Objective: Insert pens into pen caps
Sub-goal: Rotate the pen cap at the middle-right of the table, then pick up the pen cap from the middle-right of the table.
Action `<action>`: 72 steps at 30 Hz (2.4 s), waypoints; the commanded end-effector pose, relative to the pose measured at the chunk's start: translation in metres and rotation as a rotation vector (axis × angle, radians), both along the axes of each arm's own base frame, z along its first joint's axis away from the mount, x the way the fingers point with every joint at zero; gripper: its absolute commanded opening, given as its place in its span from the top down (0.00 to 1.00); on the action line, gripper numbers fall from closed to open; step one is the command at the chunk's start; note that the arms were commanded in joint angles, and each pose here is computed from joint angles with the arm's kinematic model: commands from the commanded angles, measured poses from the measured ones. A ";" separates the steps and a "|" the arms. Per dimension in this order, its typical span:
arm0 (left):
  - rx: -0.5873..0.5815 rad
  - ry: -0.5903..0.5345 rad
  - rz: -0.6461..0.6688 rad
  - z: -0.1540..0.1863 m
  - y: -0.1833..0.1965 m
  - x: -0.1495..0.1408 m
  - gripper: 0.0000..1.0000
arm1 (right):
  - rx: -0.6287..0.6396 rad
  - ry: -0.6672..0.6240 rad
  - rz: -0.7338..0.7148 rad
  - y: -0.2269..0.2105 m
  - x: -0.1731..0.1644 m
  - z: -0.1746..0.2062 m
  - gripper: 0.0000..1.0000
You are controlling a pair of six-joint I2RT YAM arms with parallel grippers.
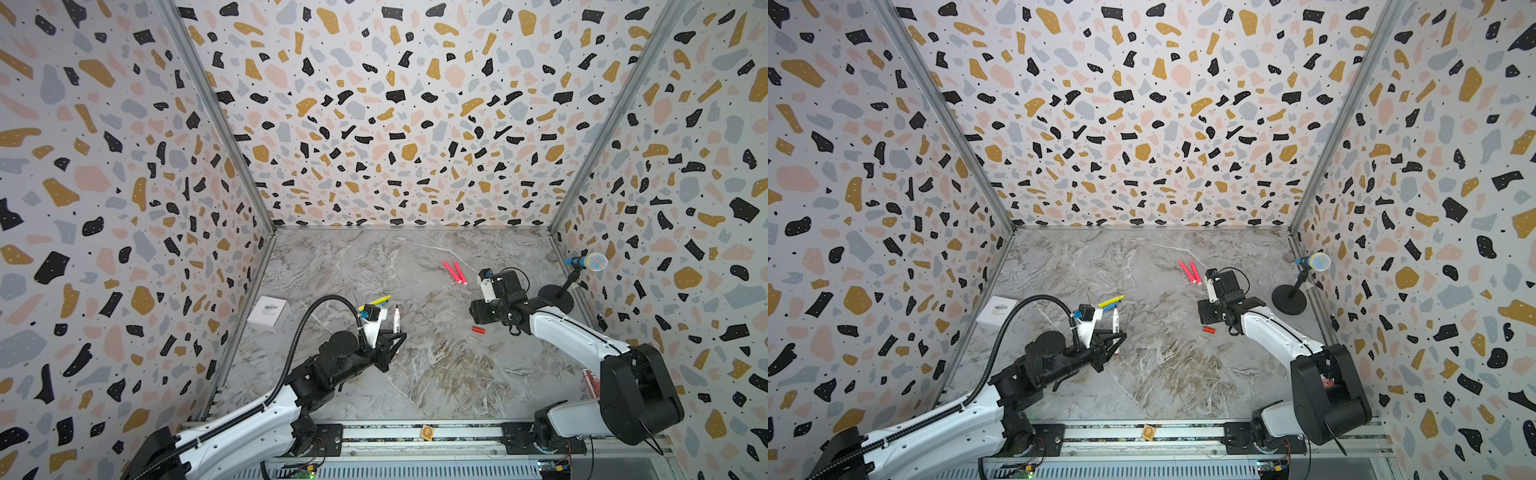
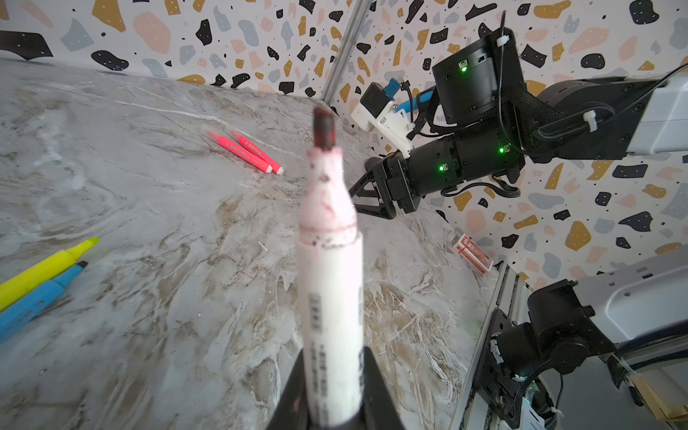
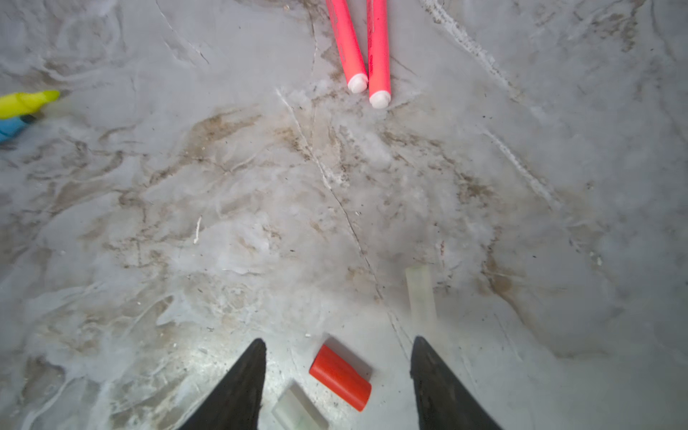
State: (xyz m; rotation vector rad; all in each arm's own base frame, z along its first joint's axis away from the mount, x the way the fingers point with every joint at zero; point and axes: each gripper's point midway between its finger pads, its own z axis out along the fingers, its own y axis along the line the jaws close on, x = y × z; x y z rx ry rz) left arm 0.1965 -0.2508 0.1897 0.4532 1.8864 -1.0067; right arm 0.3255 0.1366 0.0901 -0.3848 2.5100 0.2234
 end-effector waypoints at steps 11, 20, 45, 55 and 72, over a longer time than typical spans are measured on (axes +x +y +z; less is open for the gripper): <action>-0.043 -0.024 -0.007 0.007 0.002 -0.003 1.00 | -0.153 0.120 0.095 -0.005 -0.021 -0.028 0.38; -0.038 -0.031 0.002 0.007 0.005 -0.002 1.00 | -0.285 0.231 0.168 -0.015 -0.023 -0.049 0.40; -0.040 -0.034 0.008 0.009 0.007 0.002 1.00 | -0.278 0.333 0.225 -0.001 -0.035 -0.072 0.75; -0.042 -0.037 0.015 0.010 0.008 0.003 1.00 | -0.253 0.334 0.162 0.001 -0.033 -0.072 0.92; -0.144 -0.012 -0.019 0.011 -0.024 -0.004 1.00 | 0.645 -0.406 0.331 0.098 -0.024 0.192 0.97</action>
